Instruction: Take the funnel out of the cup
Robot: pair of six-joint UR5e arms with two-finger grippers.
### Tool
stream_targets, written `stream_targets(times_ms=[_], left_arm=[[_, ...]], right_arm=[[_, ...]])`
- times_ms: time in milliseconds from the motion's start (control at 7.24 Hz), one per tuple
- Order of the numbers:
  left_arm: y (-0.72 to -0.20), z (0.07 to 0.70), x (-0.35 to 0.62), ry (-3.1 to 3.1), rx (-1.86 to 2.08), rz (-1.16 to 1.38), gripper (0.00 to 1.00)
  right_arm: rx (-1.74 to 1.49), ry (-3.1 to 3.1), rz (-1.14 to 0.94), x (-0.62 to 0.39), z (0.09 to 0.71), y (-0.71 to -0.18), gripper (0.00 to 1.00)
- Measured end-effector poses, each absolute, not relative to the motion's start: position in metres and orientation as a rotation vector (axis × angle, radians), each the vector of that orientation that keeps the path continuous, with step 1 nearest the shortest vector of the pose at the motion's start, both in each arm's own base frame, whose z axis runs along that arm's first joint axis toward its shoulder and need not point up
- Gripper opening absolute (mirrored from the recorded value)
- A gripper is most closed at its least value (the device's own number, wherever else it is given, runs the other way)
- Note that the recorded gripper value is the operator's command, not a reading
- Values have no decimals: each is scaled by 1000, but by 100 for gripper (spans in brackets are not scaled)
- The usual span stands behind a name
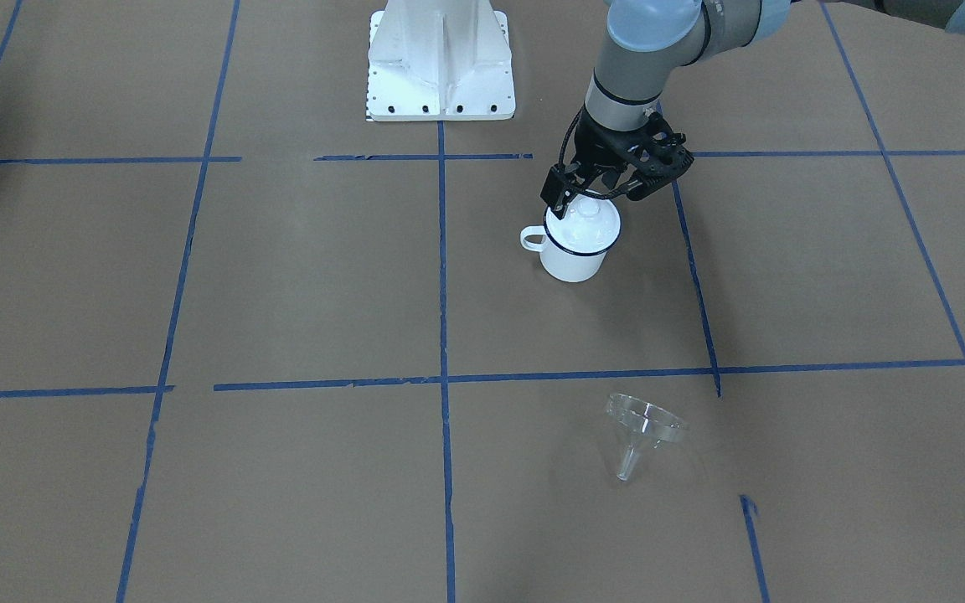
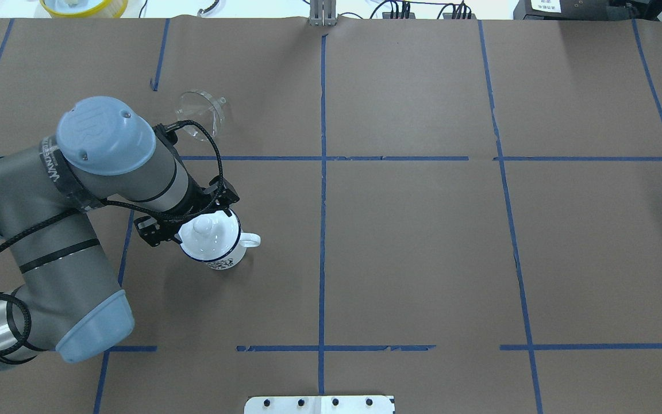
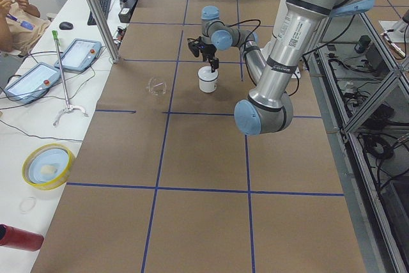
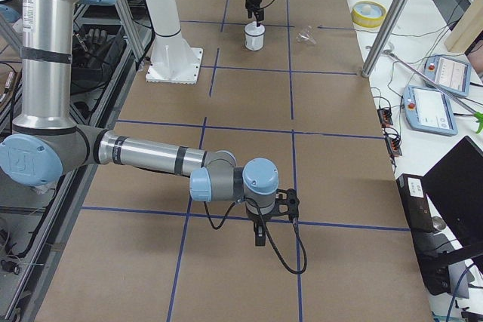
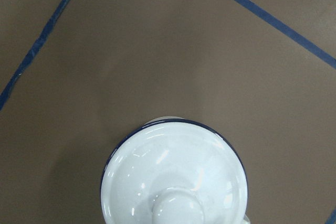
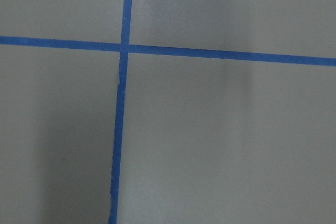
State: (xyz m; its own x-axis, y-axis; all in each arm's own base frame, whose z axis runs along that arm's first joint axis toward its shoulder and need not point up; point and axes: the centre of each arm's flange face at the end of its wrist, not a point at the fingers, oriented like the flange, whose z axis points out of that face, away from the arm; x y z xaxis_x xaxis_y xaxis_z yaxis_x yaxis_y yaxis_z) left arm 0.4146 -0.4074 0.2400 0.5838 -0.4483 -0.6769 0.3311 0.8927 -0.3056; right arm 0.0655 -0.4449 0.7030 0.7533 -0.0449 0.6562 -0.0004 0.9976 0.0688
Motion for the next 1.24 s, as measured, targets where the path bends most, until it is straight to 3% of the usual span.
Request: stream_targets(times_ms=[414,691,1243], left_arm=[[-445,289,308,825,-31,-267,100],[-478,342,185,809,61,-173,100],[-450,547,-83,642,184,102,100]], right_arm=[[66,-718,-24,66,703,-445,100],[66,-718,-24,66,703,-445,100],[66,-718,-24,66,703,-445,100]])
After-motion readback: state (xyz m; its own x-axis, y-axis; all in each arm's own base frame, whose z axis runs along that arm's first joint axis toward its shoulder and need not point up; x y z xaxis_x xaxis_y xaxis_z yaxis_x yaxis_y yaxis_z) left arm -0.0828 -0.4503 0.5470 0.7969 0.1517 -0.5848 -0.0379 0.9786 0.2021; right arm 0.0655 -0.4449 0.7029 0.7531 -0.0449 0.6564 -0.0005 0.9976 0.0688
